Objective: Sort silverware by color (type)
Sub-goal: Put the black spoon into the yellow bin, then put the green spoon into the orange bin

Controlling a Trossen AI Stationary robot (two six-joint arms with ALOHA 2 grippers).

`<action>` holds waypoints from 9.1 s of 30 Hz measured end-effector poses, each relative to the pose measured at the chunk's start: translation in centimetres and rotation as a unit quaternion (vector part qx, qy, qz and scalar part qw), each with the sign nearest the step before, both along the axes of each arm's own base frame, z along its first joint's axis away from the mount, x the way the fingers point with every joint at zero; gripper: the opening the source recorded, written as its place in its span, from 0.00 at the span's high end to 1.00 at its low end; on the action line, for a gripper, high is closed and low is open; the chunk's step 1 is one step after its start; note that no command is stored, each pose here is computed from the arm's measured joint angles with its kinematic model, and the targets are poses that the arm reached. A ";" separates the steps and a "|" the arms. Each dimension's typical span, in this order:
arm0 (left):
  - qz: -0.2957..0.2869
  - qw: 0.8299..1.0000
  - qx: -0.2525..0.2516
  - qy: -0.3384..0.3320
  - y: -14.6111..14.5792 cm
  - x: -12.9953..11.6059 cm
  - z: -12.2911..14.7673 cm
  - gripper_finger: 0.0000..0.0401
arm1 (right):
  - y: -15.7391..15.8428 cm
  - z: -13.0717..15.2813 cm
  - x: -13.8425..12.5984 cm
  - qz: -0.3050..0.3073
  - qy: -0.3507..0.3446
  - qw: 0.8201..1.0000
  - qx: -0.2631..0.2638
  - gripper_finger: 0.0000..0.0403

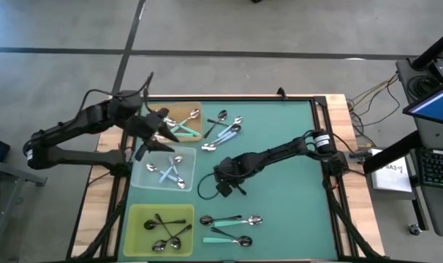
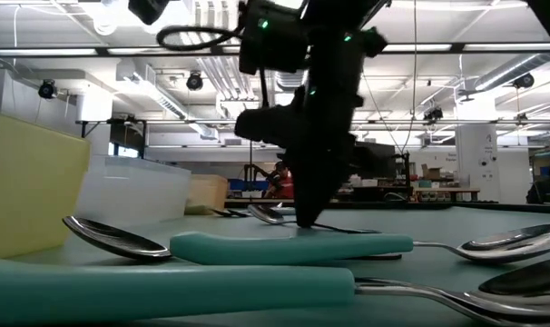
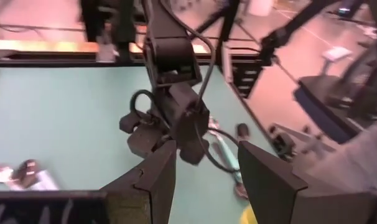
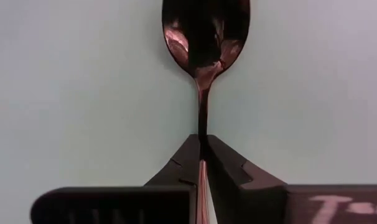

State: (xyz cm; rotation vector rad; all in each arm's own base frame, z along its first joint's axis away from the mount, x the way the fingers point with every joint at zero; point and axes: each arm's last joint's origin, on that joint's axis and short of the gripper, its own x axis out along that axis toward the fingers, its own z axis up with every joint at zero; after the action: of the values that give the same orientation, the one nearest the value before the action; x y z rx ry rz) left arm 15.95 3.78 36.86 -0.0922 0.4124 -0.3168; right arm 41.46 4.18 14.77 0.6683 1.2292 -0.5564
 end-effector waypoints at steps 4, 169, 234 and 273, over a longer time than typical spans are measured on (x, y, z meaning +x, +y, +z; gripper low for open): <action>0.047 0.999 0.024 0.001 0.0 -0.7 0.2 0.61 | -1.9 1.5 0.8 0.007 -0.024 0.999 -0.043 0.98; 0.133 0.962 0.021 0.237 -28.1 4.6 -8.0 0.64 | 16.9 1.6 -2.3 0.415 -0.052 0.908 -0.028 0.71; 0.400 0.906 0.139 -0.012 -13.0 -1.6 -8.6 0.64 | -2.8 16.2 4.4 0.212 -0.396 0.829 -0.334 0.92; 0.488 0.837 0.043 -0.244 0.7 1.4 -6.2 0.64 | -13.5 16.6 4.0 0.163 -0.395 0.764 -0.483 0.92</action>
State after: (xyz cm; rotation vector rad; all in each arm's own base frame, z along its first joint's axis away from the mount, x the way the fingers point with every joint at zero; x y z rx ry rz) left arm 17.31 4.43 30.67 -0.1192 -0.1638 0.6901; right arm 45.43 -9.29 31.41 -0.2271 0.1333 -0.4532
